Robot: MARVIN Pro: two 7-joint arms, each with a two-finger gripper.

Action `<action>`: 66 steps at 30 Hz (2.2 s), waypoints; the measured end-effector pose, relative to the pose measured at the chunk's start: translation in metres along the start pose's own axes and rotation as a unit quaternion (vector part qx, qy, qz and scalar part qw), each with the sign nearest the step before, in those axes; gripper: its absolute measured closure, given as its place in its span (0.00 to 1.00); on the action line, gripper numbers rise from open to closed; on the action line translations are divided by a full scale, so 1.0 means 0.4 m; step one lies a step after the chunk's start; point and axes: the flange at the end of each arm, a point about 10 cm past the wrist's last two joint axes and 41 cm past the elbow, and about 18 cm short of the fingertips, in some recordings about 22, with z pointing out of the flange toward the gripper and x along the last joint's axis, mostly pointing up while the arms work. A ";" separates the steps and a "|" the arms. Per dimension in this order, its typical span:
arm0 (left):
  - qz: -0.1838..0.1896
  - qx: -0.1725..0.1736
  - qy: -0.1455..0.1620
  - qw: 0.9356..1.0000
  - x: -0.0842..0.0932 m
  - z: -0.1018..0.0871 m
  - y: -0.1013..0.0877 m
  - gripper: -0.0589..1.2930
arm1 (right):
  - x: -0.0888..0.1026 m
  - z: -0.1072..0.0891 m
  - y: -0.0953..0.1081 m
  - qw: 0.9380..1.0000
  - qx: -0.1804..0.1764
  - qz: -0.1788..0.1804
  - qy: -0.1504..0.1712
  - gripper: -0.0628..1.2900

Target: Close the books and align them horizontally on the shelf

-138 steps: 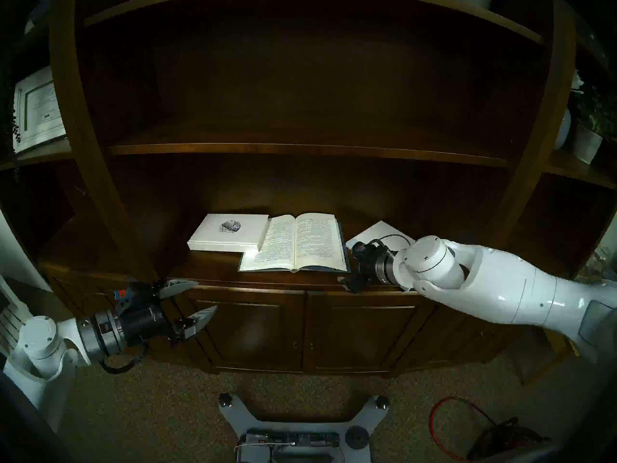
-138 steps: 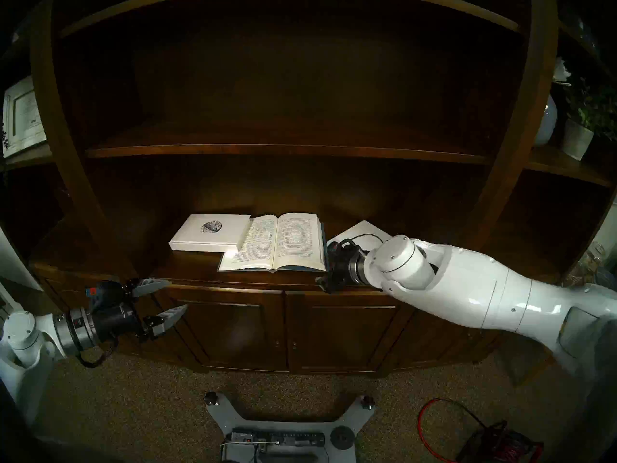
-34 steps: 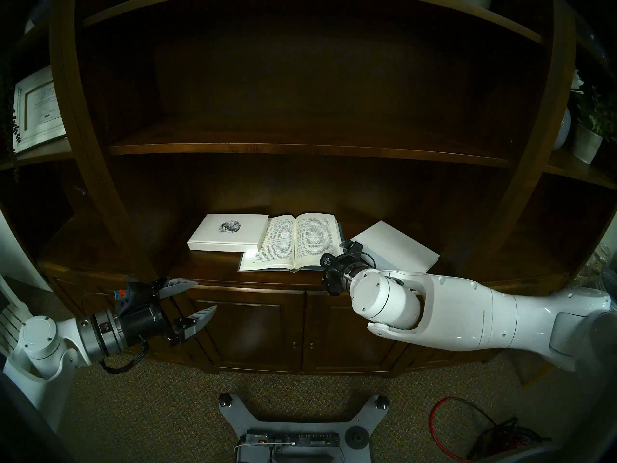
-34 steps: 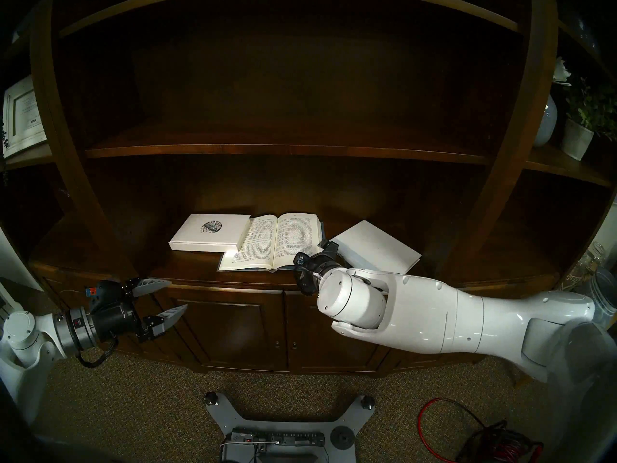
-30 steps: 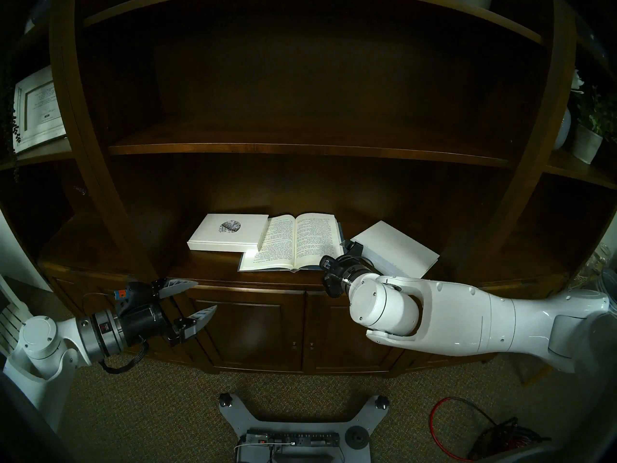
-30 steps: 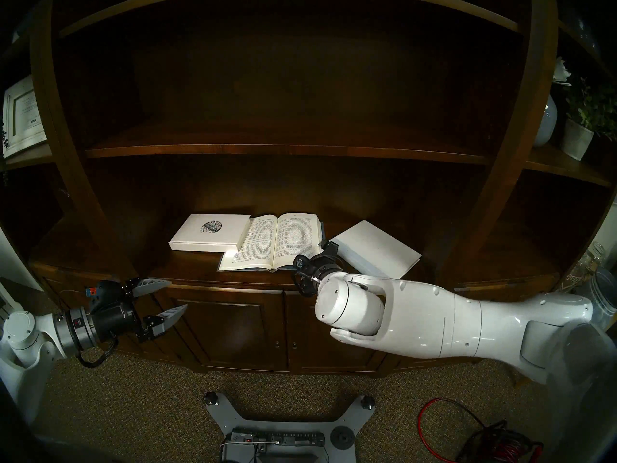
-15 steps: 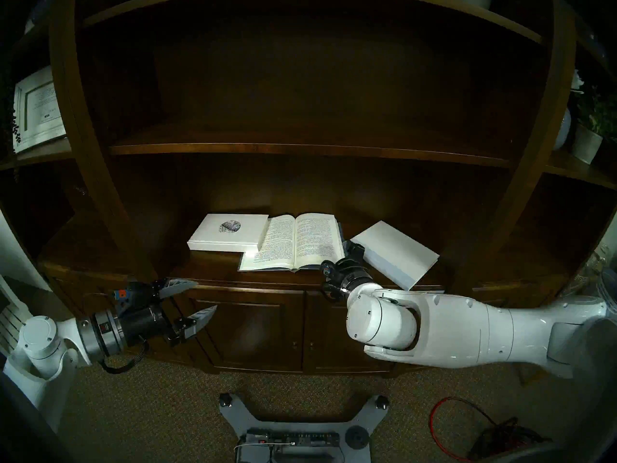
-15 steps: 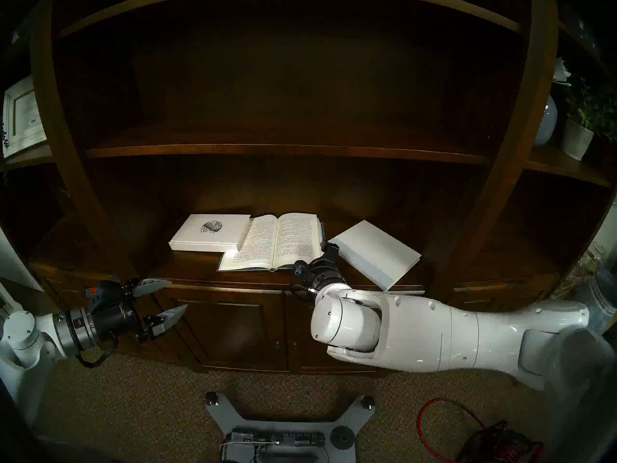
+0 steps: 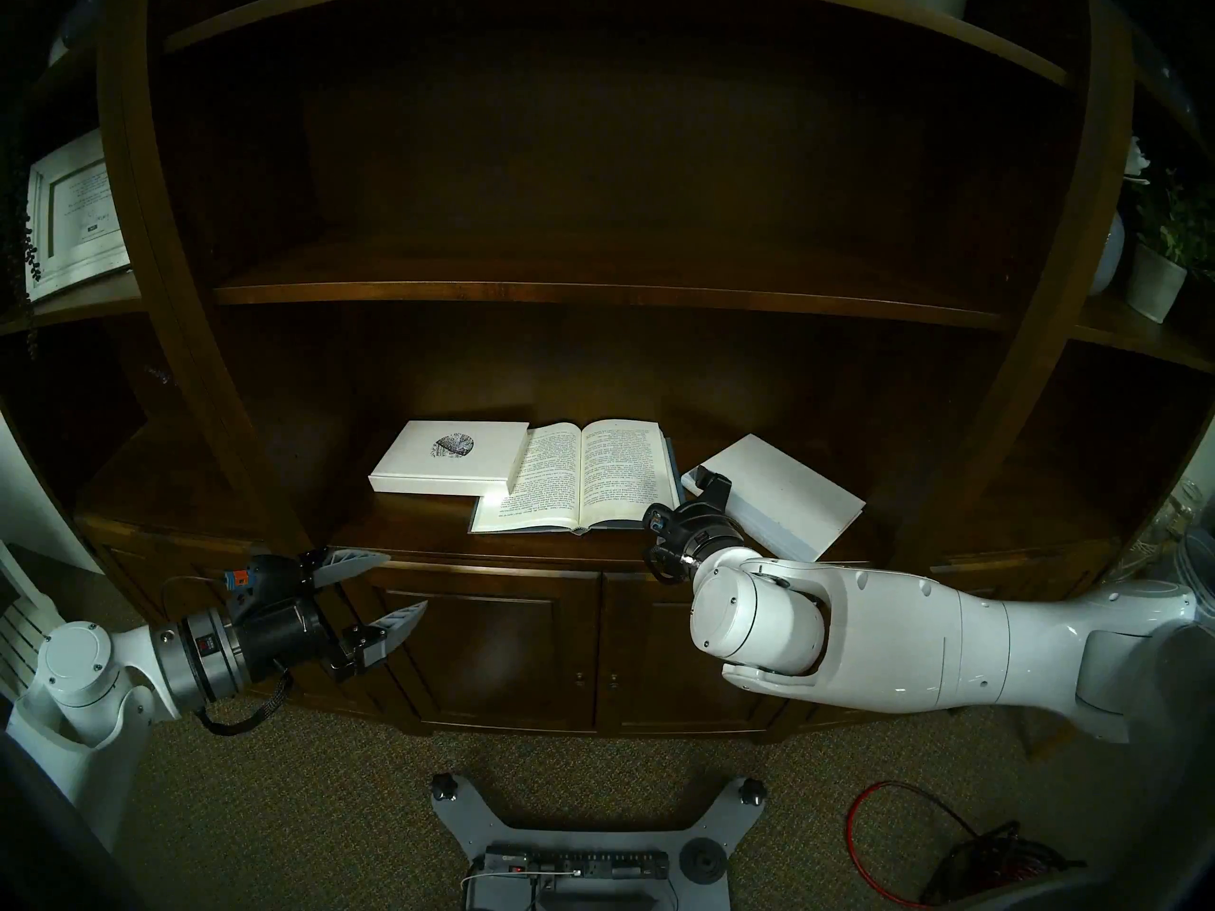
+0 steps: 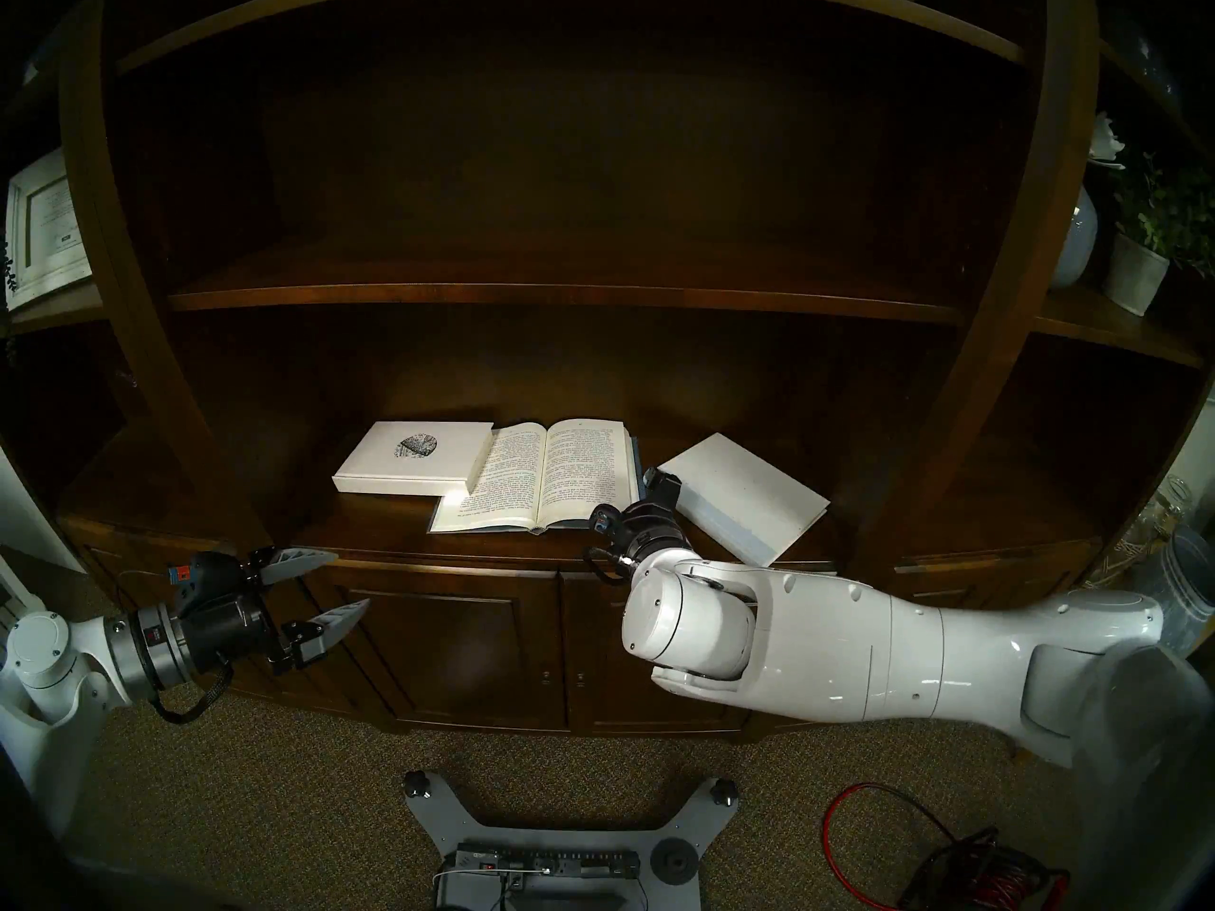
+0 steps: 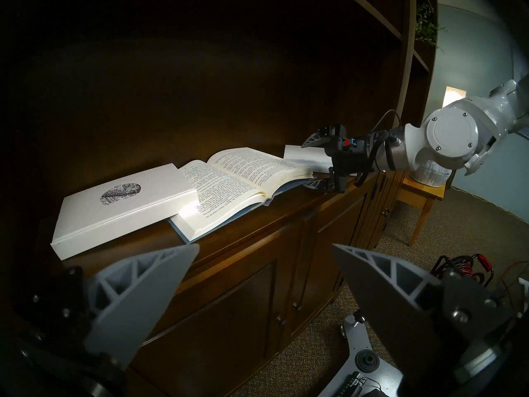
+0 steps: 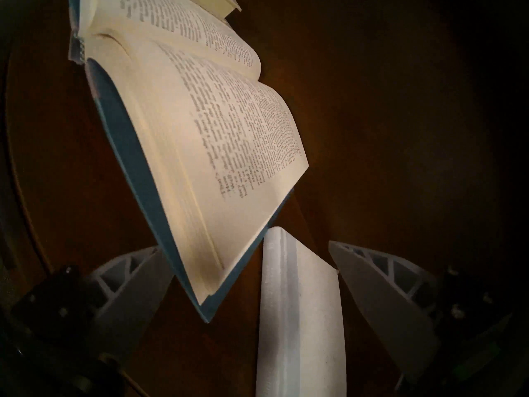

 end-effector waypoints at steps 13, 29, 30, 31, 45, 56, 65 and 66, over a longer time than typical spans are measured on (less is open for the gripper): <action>0.000 0.000 0.000 1.000 0.000 0.000 0.000 0.02 | 0.031 0.030 0.065 0.999 -0.036 0.009 0.011 0.04; 0.000 0.000 0.000 1.000 0.000 0.000 0.000 0.02 | 0.102 -0.050 0.141 0.993 0.040 0.096 0.053 0.04; 0.000 0.000 0.000 1.000 0.000 0.000 0.000 0.02 | 0.103 -0.053 0.144 0.993 0.042 0.098 0.054 0.04; 0.000 0.000 0.000 1.000 0.000 0.000 0.000 0.02 | 0.105 -0.059 0.151 0.992 0.045 0.102 0.056 0.04; 0.000 0.000 0.000 1.000 0.000 0.000 0.000 0.02 | 0.095 -0.078 0.220 0.984 0.068 0.157 0.054 0.04; 0.000 0.000 0.000 1.000 0.001 0.000 0.000 0.02 | 0.080 -0.061 0.229 0.975 0.111 0.185 0.051 0.04; 0.000 0.000 0.000 1.000 0.001 0.000 0.000 0.02 | 0.073 -0.018 0.225 0.970 0.138 0.192 0.054 0.04; 0.000 0.000 0.000 1.000 0.001 0.000 0.000 0.02 | 0.077 -0.014 0.226 0.970 0.139 0.192 0.056 0.04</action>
